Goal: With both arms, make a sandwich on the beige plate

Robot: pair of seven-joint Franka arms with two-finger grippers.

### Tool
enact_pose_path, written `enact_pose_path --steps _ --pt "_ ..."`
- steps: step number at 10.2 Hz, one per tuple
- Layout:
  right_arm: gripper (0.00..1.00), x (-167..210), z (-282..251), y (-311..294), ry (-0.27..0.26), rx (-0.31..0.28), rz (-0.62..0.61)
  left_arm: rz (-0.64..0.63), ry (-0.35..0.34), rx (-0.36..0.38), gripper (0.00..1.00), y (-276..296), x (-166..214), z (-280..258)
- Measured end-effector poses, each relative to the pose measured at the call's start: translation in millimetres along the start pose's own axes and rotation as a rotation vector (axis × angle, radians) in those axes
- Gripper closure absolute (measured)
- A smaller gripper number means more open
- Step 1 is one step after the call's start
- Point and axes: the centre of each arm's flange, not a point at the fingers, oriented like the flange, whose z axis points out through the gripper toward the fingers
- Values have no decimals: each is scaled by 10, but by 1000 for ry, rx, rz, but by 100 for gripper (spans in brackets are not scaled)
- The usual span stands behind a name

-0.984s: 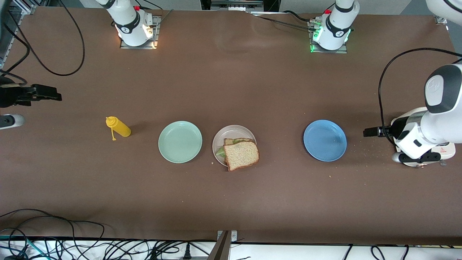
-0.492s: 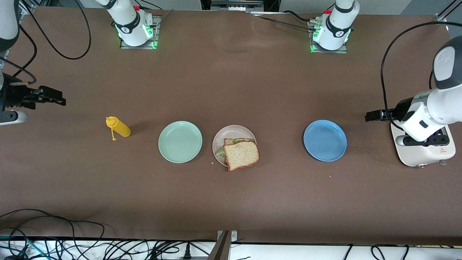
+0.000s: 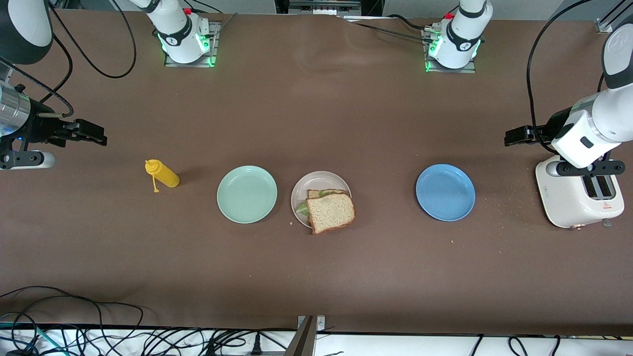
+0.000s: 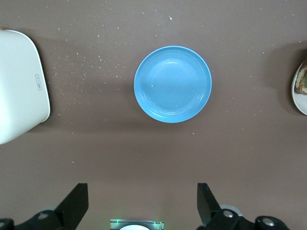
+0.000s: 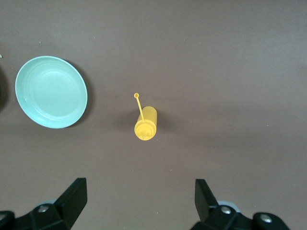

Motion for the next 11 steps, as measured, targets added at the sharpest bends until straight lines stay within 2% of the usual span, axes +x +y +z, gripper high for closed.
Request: enact_pose_path --steps 4,9,11 --pt "0 14 34 -3 0 0 -16 -12 -3 49 0 -92 52 61" --pt "0 20 43 -11 2 -1 -22 14 32 51 0 24 10 -98" --pt "0 23 51 -47 0 -1 -28 66 43 51 0 28 -26 -161"
